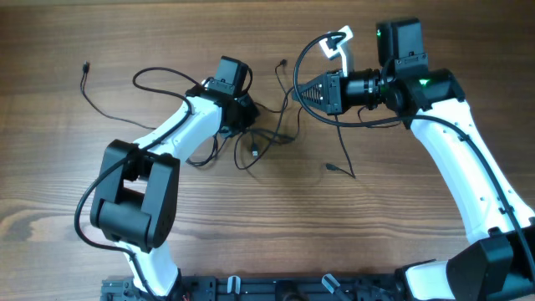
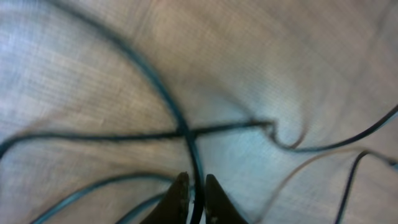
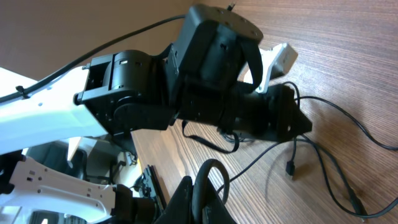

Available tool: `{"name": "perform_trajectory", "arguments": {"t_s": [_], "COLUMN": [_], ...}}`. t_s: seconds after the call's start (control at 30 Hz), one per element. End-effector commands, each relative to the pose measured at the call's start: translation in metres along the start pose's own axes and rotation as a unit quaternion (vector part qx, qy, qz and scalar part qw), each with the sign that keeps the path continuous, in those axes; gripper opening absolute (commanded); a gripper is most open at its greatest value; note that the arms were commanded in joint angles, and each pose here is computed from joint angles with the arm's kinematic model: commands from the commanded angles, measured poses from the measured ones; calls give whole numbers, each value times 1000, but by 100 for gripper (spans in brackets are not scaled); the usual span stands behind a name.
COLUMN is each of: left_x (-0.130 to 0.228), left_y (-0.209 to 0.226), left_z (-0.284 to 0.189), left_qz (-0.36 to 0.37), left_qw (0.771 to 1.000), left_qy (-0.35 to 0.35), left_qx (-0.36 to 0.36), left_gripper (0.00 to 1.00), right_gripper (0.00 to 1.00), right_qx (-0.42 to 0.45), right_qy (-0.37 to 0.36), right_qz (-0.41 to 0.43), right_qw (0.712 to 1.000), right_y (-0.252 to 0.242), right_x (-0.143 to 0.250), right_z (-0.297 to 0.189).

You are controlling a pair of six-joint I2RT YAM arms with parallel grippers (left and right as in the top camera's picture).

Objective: Untangle cables

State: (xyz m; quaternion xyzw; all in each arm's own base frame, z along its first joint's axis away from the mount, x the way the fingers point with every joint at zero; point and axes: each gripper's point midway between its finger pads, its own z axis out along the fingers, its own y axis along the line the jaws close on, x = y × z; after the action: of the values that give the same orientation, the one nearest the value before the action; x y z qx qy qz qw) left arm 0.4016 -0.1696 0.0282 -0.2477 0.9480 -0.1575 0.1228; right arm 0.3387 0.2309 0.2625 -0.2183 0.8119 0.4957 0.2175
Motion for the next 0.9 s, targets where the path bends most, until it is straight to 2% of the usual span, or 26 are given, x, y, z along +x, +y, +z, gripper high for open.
{"name": "perform_trajectory", "arguments": {"t_s": [0.0,0.07,0.13,0.17,0.27,0.3,0.37,0.4,0.47,0.6,0.67,0.73,0.8,0.87], "left_x": [-25,-24,-31,-37,-52,-51,-46,-42,-31,-16,-14,-12,-11,-11], "left_y": [1,-26,-52,-53,-35,-27,-9,-1,7,-10,-12,-15,-10,7], "left_z": [0,-9,-29,-34,-33,-30,-22,-18,-15,-27,-33,-33,-26,-15], "left_qz": [-18,-25,-20,-21,-47,-56,-72,-78,-83,-85,-116,-117,-111,-117], "left_qw": [999,992,969,965,968,972,981,984,986,973,969,970,978,989], "left_qy": [-22,30,73,73,64,67,65,65,78,133,148,146,125,73], "left_qx": [23,124,234,251,237,220,171,144,118,166,161,156,124,46], "left_gripper": [6,7,11,11,11,17,39,57,85,83,83,80,79,84], "right_gripper": [4,4,4,4,4,4,4,4,4,4,4,4,5,4], "right_qx": [-11,-5,2,4,4,4,8,9,9,9,9,9,9,9], "right_qy": [5,8,7,7,7,7,6,6,6,6,6,5,5,5], "right_qz": [-6,-2,-2,-2,-2,-2,-2,-2,-3,-2,-1,11,13,13], "right_qw": [1000,1000,1000,1000,1000,1000,1000,1000,1000,1000,1000,1000,1000,1000], "right_y": [1,-2,-4,-5,-5,-5,-6,-7,-6,-7,-7,-7,-7,-7], "right_x": [3,4,4,4,4,4,4,3,3,3,3,3,3,3], "right_z": [3,3,3,3,3,3,3,3,3,3,3,3,3,3]}}
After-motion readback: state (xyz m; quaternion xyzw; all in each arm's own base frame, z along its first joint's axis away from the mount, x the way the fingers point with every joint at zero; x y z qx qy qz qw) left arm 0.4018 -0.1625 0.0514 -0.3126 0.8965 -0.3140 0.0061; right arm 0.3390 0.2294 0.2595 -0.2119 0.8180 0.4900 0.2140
